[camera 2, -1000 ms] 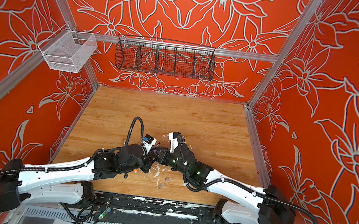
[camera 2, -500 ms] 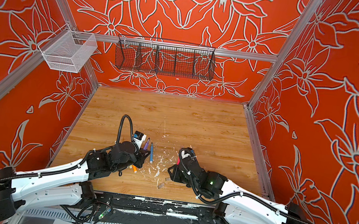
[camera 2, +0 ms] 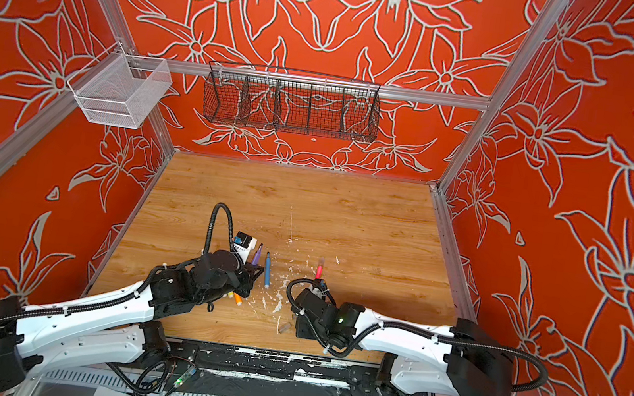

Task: Insert the pens into the pen caps
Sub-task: 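Move the right gripper down over the translucent pen caps, then grasp an upright translucent cap with the right gripper and lift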

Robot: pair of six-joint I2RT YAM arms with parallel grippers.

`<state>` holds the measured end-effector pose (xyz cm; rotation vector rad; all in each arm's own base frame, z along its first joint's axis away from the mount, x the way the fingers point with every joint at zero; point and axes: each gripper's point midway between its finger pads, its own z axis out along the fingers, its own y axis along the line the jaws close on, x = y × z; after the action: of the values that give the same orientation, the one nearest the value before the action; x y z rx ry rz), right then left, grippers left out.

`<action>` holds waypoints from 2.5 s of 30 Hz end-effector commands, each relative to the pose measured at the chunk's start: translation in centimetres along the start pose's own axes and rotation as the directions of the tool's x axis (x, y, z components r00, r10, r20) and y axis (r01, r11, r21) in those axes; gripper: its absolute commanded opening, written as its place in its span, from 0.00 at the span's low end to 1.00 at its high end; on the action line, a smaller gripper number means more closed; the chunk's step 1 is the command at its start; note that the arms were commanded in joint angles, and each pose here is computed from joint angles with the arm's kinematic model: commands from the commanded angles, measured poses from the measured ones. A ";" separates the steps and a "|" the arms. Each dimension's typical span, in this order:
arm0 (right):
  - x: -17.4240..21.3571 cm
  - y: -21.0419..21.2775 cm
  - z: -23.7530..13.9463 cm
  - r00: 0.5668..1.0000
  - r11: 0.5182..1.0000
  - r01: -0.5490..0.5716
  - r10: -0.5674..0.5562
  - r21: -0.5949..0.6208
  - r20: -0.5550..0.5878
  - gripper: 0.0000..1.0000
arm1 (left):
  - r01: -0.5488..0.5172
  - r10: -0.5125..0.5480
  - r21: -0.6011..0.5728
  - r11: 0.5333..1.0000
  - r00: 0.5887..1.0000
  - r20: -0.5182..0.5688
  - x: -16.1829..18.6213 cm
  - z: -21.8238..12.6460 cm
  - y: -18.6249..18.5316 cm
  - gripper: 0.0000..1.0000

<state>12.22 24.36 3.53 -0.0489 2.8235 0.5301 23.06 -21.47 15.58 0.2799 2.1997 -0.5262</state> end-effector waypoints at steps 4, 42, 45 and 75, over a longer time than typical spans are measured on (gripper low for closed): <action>-1.5 2.2 1.1 0.999 1.000 0.006 -0.006 -0.008 0.035 0.43 | -0.001 0.001 -0.016 1.000 1.000 0.013 -0.2 -0.6 0.6 0.00; -3.7 -0.2 2.5 0.996 0.973 0.068 -0.078 0.221 0.038 0.39 | -0.003 0.003 -0.021 1.000 1.000 0.013 -0.7 -1.0 0.5 0.00; -3.3 -0.5 2.6 0.995 0.965 0.092 -0.100 0.244 0.023 0.39 | -0.002 0.003 -0.020 1.000 1.000 0.013 -0.6 -1.0 0.5 0.00; -1.8 -0.5 2.7 0.987 0.939 0.160 -0.162 0.305 -0.019 0.09 | -0.010 0.009 0.048 0.999 1.000 0.010 -0.6 -1.1 -0.7 0.00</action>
<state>15.74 27.01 2.17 -0.2096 2.7773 0.1324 22.54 -20.97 15.73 0.2863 2.2075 -0.5251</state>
